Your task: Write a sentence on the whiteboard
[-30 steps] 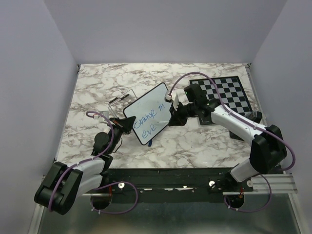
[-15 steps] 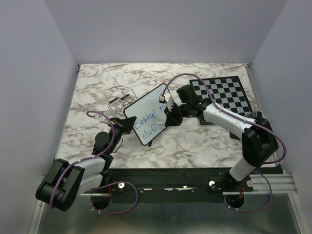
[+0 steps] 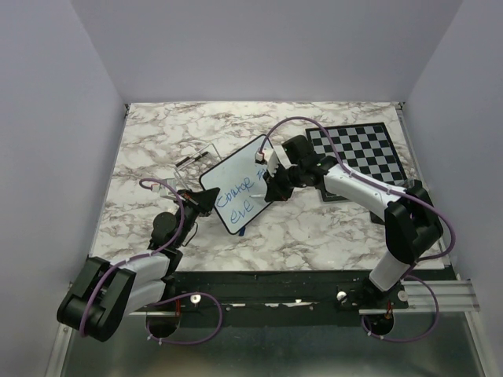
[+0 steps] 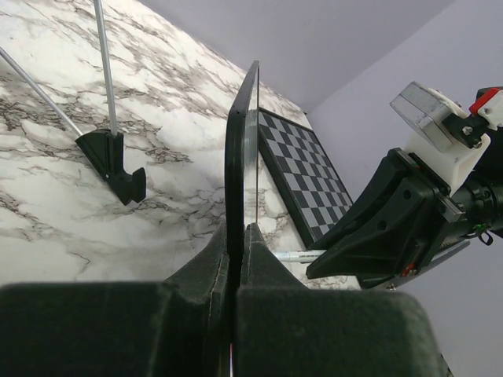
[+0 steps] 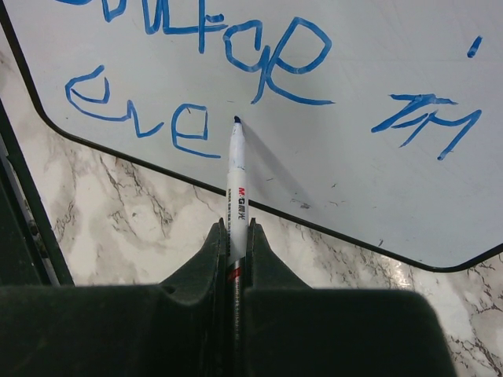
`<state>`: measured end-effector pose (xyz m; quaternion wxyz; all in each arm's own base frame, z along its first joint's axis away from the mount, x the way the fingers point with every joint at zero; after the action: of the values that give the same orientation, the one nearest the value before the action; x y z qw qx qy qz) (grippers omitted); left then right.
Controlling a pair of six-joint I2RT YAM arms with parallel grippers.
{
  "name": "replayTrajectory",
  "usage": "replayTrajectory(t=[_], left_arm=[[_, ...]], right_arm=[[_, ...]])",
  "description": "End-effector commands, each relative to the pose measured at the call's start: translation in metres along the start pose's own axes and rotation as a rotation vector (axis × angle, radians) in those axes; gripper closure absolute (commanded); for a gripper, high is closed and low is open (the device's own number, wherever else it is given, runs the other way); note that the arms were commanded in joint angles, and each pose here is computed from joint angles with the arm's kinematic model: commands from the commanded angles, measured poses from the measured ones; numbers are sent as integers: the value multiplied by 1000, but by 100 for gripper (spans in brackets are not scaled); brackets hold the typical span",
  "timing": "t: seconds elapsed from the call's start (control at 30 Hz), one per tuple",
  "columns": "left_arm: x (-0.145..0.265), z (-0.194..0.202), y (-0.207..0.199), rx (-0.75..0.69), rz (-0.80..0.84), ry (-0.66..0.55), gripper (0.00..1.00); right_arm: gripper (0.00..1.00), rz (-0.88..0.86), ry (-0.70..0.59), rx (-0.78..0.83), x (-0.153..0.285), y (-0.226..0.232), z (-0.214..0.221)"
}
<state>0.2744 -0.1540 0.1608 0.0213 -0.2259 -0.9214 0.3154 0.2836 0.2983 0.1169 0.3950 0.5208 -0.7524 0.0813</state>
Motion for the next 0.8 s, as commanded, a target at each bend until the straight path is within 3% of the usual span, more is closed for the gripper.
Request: replayTrajectory(t=[0.0, 0.47, 0.77], left_arm=[[9, 9, 0, -21, 17, 26, 100], [9, 9, 2, -27, 8, 26, 100], [9, 9, 1, -28, 10, 27, 100]], right_arm=[[99, 2, 45, 5, -4, -1, 12], [99, -32, 113, -8, -5, 6, 37], [100, -36, 95, 1, -3, 9, 29]])
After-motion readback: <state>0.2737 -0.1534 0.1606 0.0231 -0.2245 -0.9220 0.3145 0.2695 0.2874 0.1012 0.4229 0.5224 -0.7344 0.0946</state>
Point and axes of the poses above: each gripper's point midway between its finger pads, its own x axis back along the fingers, its own y axis along the line the jaws close on, z = x × y, the point moved 1 cm from there along x, back along the fingers, and after that the axes turned 10 degrees about -x, right-handed, at the moved point
